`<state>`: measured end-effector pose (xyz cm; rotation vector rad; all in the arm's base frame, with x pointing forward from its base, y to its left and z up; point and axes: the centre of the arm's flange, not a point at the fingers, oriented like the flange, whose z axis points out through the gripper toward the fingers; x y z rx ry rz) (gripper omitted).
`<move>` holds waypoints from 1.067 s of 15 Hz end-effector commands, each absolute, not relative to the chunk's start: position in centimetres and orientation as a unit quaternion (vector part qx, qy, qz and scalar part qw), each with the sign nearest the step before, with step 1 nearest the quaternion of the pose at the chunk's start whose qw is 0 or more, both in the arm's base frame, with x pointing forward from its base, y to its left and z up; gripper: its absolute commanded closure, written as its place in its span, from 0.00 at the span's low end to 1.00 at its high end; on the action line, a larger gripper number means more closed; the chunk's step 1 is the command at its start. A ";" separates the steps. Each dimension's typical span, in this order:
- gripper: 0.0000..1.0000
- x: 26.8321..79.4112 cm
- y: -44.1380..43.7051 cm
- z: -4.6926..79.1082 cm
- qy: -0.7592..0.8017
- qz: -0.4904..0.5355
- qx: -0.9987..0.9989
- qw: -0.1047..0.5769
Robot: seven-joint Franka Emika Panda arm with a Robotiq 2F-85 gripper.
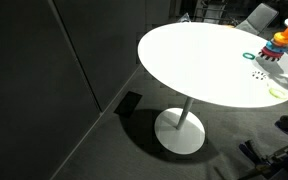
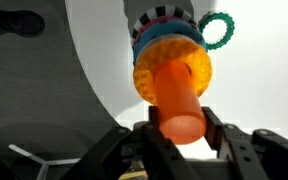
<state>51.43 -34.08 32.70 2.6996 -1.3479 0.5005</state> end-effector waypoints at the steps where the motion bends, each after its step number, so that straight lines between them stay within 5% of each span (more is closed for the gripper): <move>1: 0.80 51.7 -31.7 35.0 -0.430 0.173 0.885 0.035; 16: 0.80 54.7 -19.9 35.4 -0.329 0.162 0.930 0.032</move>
